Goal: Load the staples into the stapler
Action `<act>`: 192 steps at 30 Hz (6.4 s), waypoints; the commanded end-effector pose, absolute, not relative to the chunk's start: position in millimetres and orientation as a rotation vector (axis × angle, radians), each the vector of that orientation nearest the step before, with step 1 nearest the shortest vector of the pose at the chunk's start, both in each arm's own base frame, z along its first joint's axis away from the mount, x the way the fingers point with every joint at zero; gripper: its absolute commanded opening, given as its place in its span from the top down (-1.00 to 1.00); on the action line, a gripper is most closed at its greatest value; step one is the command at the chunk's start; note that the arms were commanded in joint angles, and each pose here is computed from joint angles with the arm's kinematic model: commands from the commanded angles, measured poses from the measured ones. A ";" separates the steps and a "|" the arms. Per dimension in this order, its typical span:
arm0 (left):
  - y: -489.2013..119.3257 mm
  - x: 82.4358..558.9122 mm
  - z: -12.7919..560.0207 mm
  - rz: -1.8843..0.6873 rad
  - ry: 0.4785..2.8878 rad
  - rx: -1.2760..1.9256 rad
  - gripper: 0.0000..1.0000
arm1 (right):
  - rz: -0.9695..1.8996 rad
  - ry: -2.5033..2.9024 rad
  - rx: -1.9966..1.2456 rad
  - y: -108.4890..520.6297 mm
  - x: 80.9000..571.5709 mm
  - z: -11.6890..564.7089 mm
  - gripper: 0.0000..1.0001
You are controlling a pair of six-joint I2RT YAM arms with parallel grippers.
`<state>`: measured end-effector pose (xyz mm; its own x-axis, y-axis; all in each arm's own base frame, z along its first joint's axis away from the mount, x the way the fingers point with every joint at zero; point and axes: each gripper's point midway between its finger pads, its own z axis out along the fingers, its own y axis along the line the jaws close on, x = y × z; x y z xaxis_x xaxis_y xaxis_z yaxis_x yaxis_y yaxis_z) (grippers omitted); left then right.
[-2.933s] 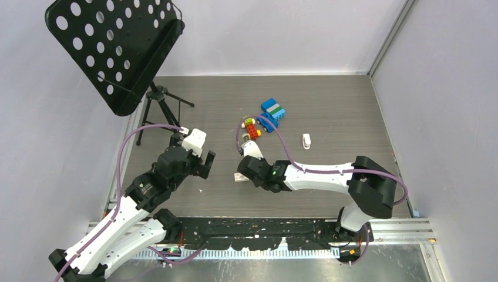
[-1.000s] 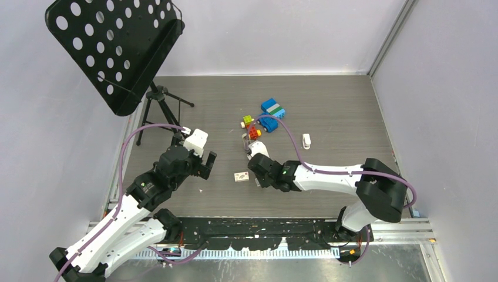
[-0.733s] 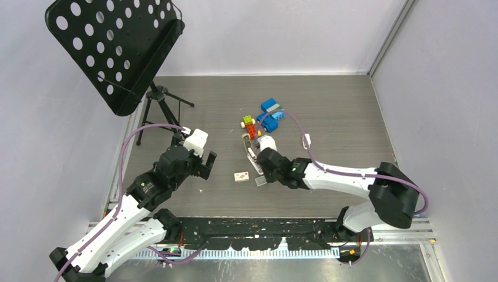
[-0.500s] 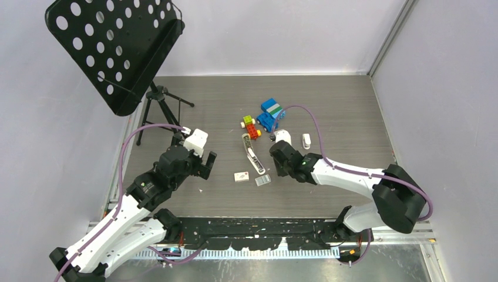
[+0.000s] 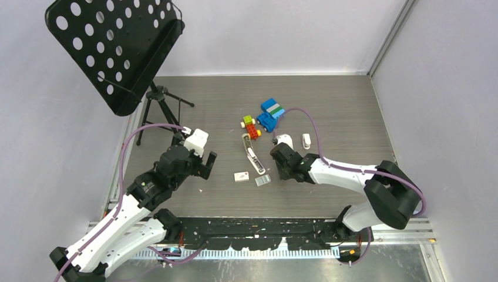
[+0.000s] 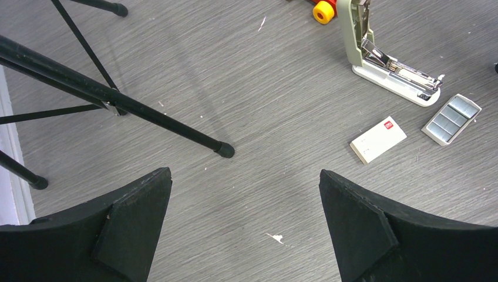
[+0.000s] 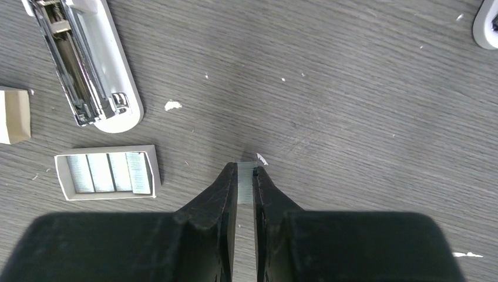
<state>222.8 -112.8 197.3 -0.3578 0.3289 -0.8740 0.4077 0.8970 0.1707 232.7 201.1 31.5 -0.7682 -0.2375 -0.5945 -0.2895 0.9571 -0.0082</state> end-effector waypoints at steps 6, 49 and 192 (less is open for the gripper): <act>-117.7 226.7 204.3 -0.117 1.941 0.524 -0.99 | 0.116 2.531 -0.359 202.8 228.0 32.0 0.55; -117.6 225.8 204.3 -0.121 1.940 0.526 -0.99 | 0.193 2.737 -0.294 199.3 224.6 20.4 0.61; -121.9 223.6 204.3 -0.150 1.950 0.555 -0.99 | 0.454 2.176 -0.708 306.5 290.8 87.9 0.69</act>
<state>220.2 -120.0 193.3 -0.3667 0.3328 -0.8688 0.4470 0.8820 0.1492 281.4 294.3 81.3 -0.5880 -0.3496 -0.7294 -0.5982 0.7950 0.1011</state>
